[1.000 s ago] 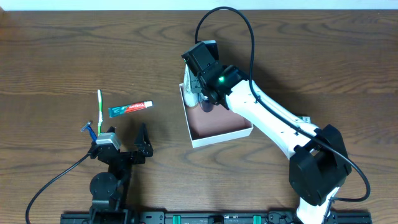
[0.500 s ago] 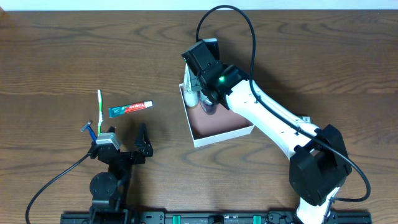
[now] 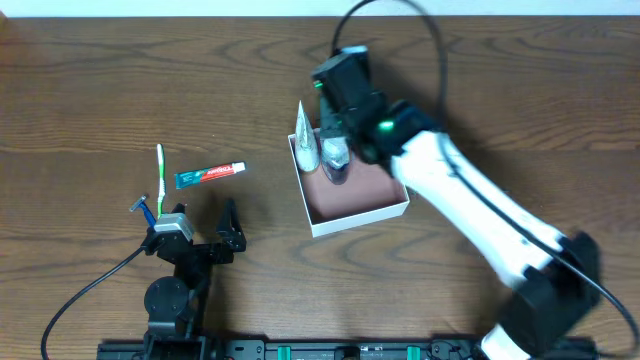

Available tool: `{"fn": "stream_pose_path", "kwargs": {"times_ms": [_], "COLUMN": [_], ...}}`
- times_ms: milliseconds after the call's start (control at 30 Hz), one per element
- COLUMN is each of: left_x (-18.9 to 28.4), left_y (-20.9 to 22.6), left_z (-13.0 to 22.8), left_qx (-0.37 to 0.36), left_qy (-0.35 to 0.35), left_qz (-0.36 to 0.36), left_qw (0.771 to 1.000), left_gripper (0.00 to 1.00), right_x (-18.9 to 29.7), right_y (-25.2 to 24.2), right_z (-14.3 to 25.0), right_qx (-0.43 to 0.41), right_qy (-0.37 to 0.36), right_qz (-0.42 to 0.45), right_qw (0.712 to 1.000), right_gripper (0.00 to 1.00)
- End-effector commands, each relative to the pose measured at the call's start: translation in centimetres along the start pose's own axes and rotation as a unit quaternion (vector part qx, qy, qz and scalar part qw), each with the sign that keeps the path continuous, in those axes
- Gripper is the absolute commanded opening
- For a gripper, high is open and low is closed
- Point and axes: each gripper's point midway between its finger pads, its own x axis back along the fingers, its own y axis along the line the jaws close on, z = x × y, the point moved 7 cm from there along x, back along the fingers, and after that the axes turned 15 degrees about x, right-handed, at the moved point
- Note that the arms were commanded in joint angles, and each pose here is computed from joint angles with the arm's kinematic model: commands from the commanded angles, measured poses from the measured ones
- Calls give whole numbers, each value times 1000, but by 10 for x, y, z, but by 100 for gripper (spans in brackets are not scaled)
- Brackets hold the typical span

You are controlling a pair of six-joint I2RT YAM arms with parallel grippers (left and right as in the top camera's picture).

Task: Pack container
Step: 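Release the soap bottle and lift the right gripper away, then push the box's right edge with the right gripper to reposition it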

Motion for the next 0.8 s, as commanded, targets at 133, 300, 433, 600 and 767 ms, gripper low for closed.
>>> {"fn": "stream_pose_path", "kwargs": {"times_ms": [133, 300, 433, 600, 767], "left_x": [-1, -1, -1, -1, -1], "left_y": [8, 8, 8, 8, 8], "left_z": [10, 10, 10, 10, 10], "left_qx": [-4, -4, -4, -4, -4], "left_qy": [21, 21, 21, 21, 21], "left_qz": [-17, -17, -17, -17, -17], "left_qw": [1000, 1000, 1000, 1000, 1000], "left_gripper": [98, 98, 98, 98, 98], "right_x": [34, 22, 10, -7, -13], "right_y": [-66, -91, -90, -85, -79], "right_z": [15, 51, 73, 98, 108], "right_qx": [-17, -19, -5, -7, 6], "right_qy": [69, 179, 224, 248, 256], "right_qz": [4, 29, 23, 5, -30], "right_qw": [997, 983, 974, 969, 966], "right_gripper": [61, 63, 63, 62, 62]}}
